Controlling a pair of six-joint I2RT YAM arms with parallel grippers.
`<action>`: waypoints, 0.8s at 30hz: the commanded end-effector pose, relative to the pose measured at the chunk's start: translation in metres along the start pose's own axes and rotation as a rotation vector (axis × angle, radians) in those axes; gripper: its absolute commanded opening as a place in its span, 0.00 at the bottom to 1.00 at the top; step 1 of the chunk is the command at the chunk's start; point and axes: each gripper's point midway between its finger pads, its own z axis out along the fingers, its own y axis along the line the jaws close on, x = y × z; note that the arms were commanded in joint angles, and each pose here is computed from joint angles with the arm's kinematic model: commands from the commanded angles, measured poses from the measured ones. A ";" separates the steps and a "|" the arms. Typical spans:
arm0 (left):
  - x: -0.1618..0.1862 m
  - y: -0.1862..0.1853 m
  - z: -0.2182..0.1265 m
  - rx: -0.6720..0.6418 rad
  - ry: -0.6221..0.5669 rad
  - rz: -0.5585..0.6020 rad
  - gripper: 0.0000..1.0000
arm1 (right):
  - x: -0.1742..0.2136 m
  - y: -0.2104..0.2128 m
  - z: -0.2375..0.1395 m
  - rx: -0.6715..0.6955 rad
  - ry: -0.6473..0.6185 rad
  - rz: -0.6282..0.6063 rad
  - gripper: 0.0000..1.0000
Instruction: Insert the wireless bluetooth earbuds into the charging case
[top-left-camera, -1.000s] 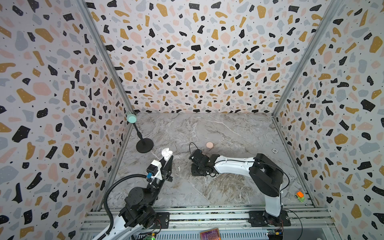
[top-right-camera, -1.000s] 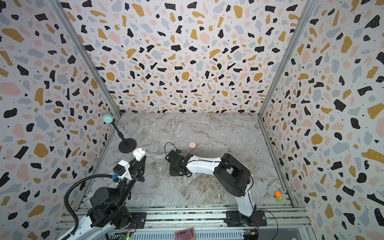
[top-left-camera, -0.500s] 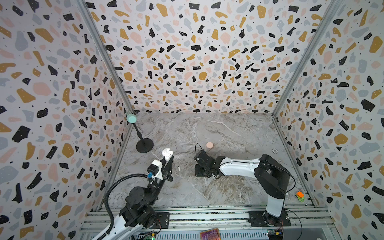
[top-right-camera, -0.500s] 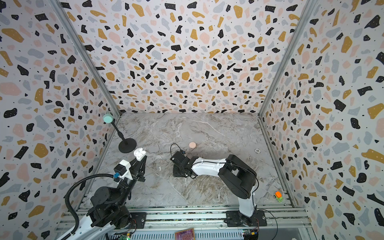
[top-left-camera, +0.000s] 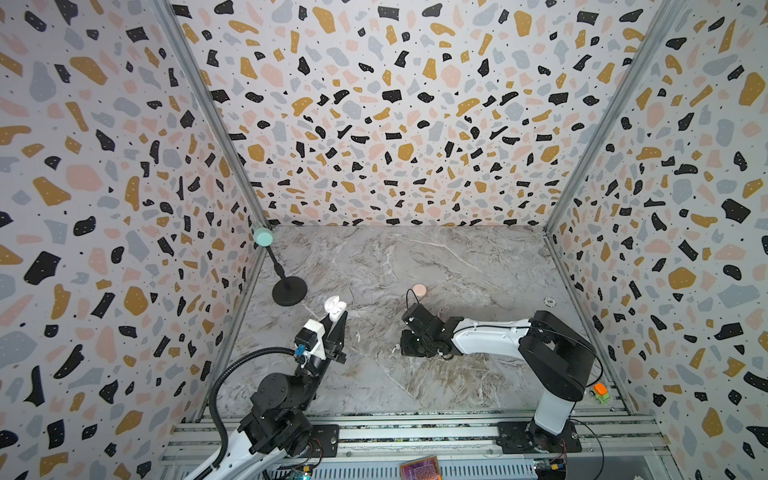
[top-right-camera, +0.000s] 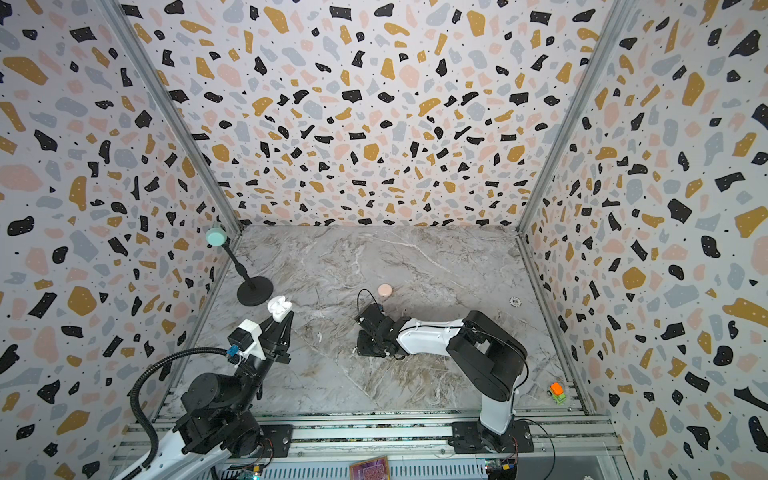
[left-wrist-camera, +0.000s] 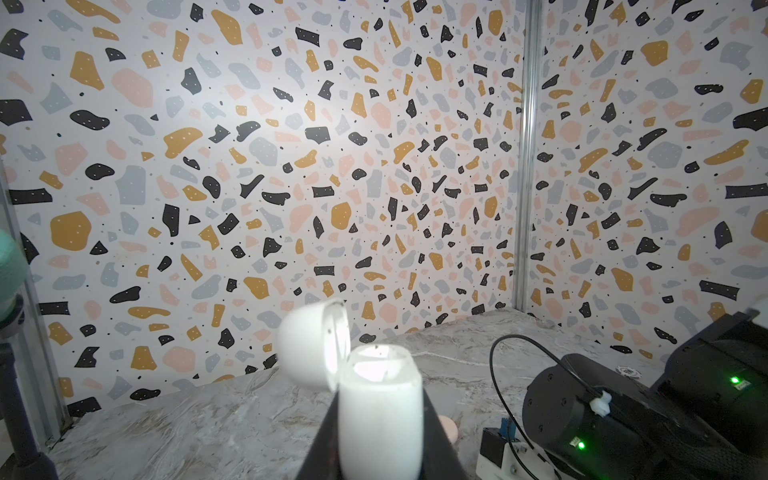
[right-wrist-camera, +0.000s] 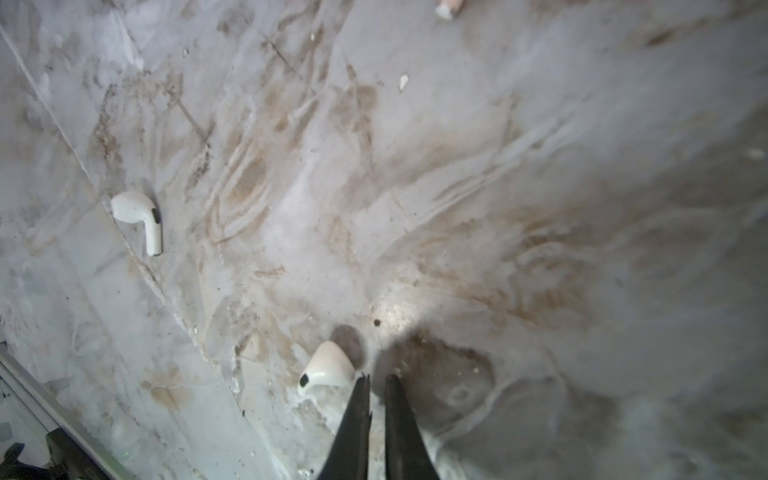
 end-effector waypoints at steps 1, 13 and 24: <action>-0.016 0.002 0.000 -0.005 -0.053 -0.013 0.00 | 0.008 -0.015 -0.005 0.028 0.025 0.025 0.12; -0.020 0.005 -0.001 -0.020 -0.067 -0.015 0.00 | -0.006 0.003 -0.047 0.063 -0.051 0.048 0.58; -0.029 0.010 -0.006 -0.035 -0.098 -0.032 0.00 | 0.000 0.037 -0.046 0.249 0.015 0.142 0.64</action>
